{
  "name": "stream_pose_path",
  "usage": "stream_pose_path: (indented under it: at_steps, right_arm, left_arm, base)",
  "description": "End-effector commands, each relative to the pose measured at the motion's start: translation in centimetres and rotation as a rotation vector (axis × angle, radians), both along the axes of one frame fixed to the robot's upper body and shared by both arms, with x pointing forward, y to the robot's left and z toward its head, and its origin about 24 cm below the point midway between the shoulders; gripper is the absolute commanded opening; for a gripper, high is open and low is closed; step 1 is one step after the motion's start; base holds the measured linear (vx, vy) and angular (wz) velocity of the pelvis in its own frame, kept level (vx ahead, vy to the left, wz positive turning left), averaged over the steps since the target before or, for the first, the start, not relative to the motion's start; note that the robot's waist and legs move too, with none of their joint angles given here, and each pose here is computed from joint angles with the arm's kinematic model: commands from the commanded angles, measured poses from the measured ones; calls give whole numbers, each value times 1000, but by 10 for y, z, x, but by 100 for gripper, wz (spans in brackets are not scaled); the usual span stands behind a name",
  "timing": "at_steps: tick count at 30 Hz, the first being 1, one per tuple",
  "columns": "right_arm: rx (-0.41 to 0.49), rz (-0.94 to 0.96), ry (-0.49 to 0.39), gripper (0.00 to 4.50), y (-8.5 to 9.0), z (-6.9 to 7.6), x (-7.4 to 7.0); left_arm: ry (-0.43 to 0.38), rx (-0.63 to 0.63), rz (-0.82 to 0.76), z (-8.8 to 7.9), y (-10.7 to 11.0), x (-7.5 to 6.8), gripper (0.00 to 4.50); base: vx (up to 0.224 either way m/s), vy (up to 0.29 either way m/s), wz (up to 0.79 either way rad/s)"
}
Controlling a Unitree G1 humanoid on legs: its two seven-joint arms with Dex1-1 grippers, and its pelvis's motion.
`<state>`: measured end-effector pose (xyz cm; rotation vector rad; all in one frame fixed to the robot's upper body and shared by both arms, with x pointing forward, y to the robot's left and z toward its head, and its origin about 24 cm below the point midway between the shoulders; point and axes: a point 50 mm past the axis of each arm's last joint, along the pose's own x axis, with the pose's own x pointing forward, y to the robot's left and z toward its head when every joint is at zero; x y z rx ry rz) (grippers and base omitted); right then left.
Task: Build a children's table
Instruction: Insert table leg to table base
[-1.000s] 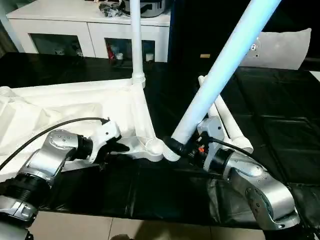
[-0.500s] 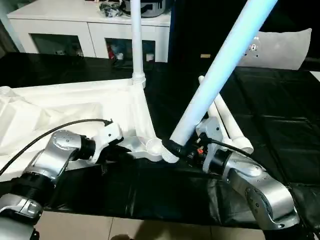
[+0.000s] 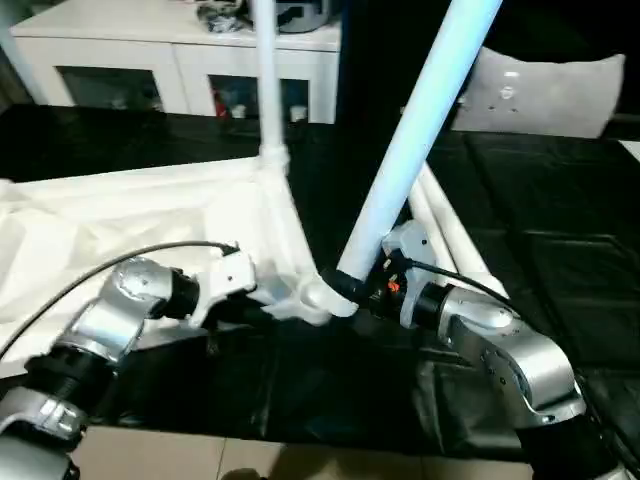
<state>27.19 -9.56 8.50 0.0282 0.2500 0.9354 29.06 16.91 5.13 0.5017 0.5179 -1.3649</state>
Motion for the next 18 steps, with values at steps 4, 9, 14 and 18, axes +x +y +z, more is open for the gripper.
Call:
stream_pose_path:
  at_steps: [4,9,14,18]
  right_arm:
    - [-11,56,2,190,4,2,-4]
    - [-57,77,27,190,3,-2,-5]
    - [-103,57,48,190,-3,-7,-5]
    - [-118,40,54,190,-9,-8,-5]
  left_arm:
    - [0,-45,-135,-2,-26,-7,0]
    - [-45,-30,-78,0,-23,0,0]
    - [-68,-39,-27,1,-15,1,0]
    - [-62,-72,4,3,-9,1,0]
  base:
    - [0,0,0]
    - [0,0,0]
    - [0,0,0]
    - [0,0,0]
